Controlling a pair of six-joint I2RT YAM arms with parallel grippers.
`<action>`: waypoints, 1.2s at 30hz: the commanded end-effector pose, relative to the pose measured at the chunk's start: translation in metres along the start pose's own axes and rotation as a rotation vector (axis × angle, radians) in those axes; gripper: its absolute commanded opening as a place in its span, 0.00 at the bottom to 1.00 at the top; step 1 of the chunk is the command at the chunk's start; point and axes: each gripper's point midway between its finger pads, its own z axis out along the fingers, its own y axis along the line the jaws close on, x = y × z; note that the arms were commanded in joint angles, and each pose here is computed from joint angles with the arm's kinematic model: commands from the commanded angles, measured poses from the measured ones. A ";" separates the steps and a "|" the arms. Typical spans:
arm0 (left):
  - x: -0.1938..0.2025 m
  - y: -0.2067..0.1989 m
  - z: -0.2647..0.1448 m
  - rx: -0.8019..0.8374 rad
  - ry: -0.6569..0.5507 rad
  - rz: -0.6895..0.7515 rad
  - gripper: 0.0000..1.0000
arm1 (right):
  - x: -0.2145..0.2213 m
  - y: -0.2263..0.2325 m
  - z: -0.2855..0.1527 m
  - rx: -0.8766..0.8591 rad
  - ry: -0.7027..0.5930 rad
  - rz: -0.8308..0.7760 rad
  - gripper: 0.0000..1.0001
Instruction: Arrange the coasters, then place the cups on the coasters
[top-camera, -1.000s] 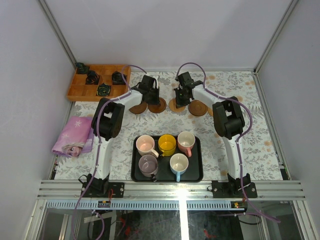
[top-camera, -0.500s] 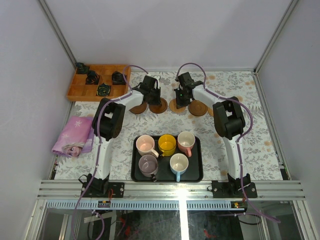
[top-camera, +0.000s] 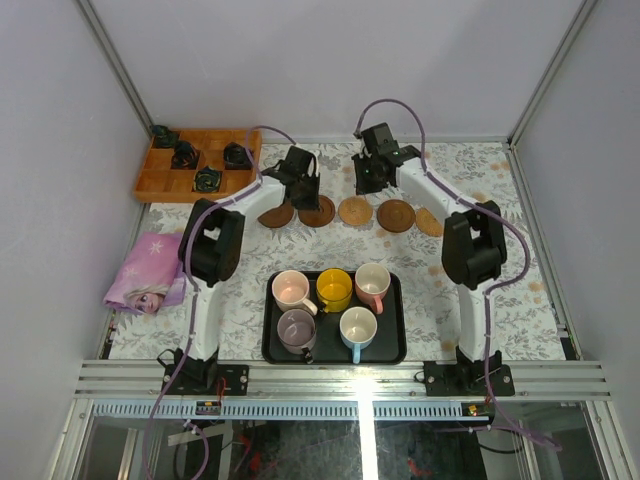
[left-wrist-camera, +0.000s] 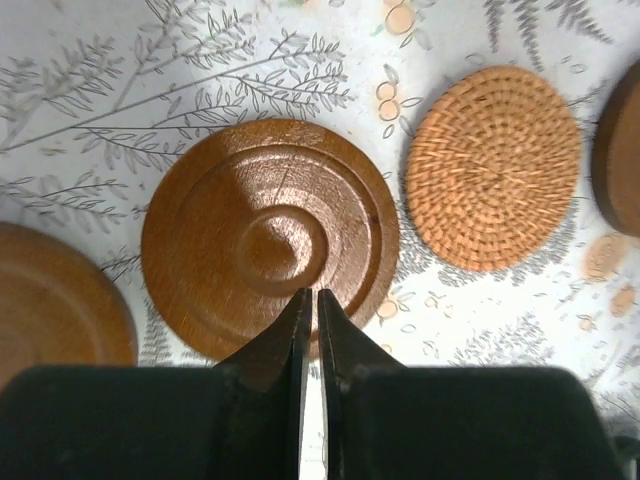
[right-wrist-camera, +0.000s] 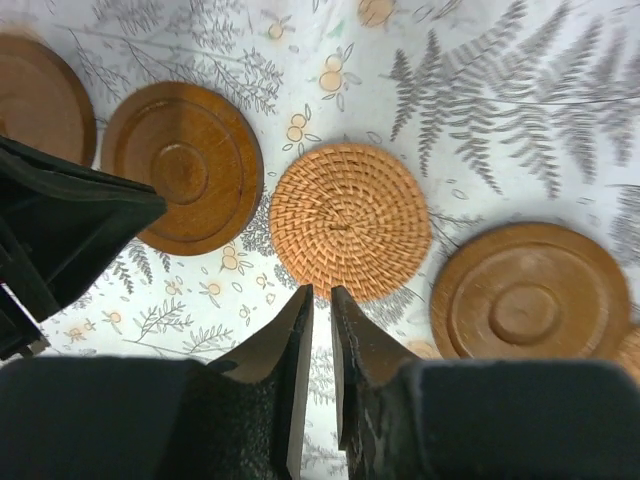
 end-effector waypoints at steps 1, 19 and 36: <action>-0.040 -0.015 -0.054 0.007 -0.109 0.039 0.05 | -0.027 -0.012 -0.060 0.107 -0.134 -0.019 0.19; 0.027 -0.009 -0.130 0.047 -0.237 -0.022 0.21 | 0.100 -0.091 -0.064 0.369 0.062 0.131 0.14; 0.039 0.010 -0.150 -0.052 -0.260 -0.043 0.40 | 0.132 -0.102 -0.021 0.365 0.186 0.207 0.38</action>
